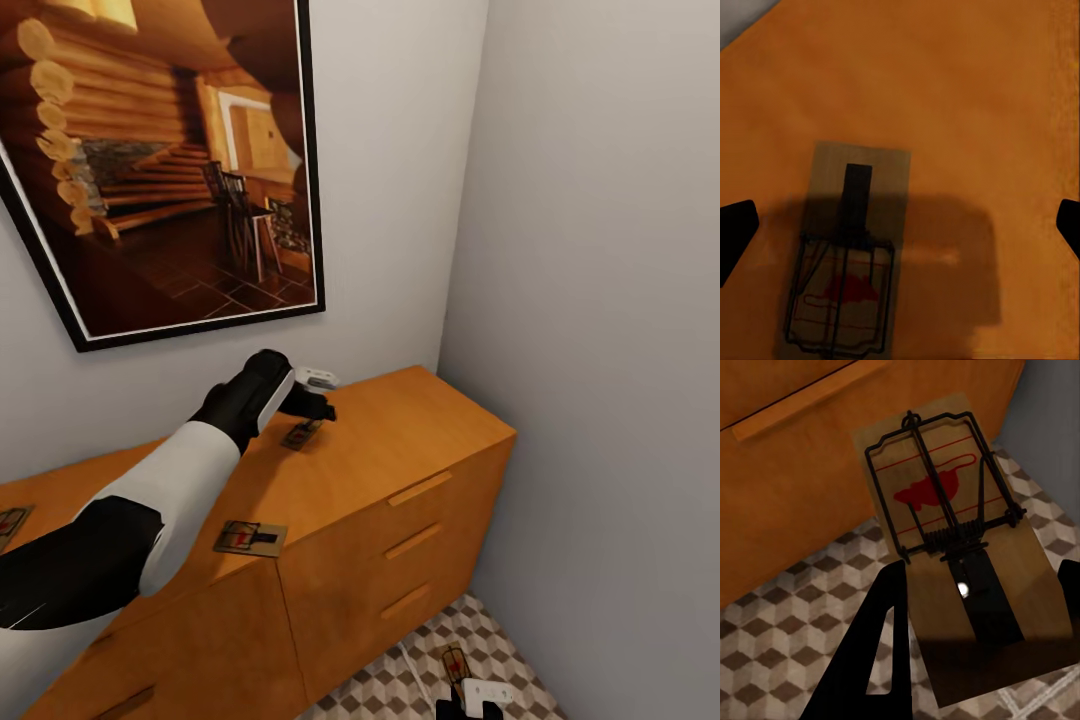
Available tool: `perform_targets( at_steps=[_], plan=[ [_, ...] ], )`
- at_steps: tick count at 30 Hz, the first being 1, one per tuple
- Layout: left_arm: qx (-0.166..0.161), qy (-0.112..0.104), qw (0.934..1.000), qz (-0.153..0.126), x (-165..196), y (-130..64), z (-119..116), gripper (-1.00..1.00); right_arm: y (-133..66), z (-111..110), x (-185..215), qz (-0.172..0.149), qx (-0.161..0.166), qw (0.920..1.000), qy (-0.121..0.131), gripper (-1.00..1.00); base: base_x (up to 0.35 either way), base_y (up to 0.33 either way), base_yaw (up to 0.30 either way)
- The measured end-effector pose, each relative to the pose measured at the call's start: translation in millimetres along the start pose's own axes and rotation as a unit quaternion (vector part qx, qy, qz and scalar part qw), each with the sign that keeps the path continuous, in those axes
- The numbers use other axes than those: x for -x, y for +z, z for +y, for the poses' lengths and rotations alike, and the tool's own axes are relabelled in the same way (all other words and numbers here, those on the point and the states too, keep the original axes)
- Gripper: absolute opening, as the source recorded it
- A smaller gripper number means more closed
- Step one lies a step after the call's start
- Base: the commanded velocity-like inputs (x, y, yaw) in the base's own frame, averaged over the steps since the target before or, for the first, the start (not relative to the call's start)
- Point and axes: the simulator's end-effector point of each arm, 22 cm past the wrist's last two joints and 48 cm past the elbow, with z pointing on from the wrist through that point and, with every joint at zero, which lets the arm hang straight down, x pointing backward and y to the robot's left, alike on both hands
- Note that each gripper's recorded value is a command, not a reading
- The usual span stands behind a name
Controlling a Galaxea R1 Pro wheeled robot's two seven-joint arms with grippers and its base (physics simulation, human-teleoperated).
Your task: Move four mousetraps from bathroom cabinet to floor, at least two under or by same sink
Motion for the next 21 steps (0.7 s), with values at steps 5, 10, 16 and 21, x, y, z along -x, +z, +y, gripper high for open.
perform_targets(
  at_steps=[5,10,16,21],
  plan=[
    [-0.042,-0.008,0.9991,0.001,-4.5,-1.7,1.9,1.00,0.0,-0.1,0.0,0.000,0.000,1.0000,0.000,-1.00,0.000,-0.001,0.000],
    [-0.042,-0.013,0.9990,0.002,-7.5,-2.7,14.0,1.00,0.0,-0.1,0.0,0.000,0.000,1.0000,0.000,-1.00,0.000,0.000,0.000],
    [-0.043,-0.015,0.9990,0.003,-8.7,-2.4,15.7,1.00,0.0,-0.1,0.0,0.000,0.000,1.0000,0.000,-1.00,0.000,0.000,0.000],
    [-0.042,-0.014,0.9990,0.004,-9.1,-2.2,15.7,1.00,0.0,-0.1,0.0,0.000,0.000,1.0000,0.000,-1.00,0.000,0.000,0.000]
  ],
)
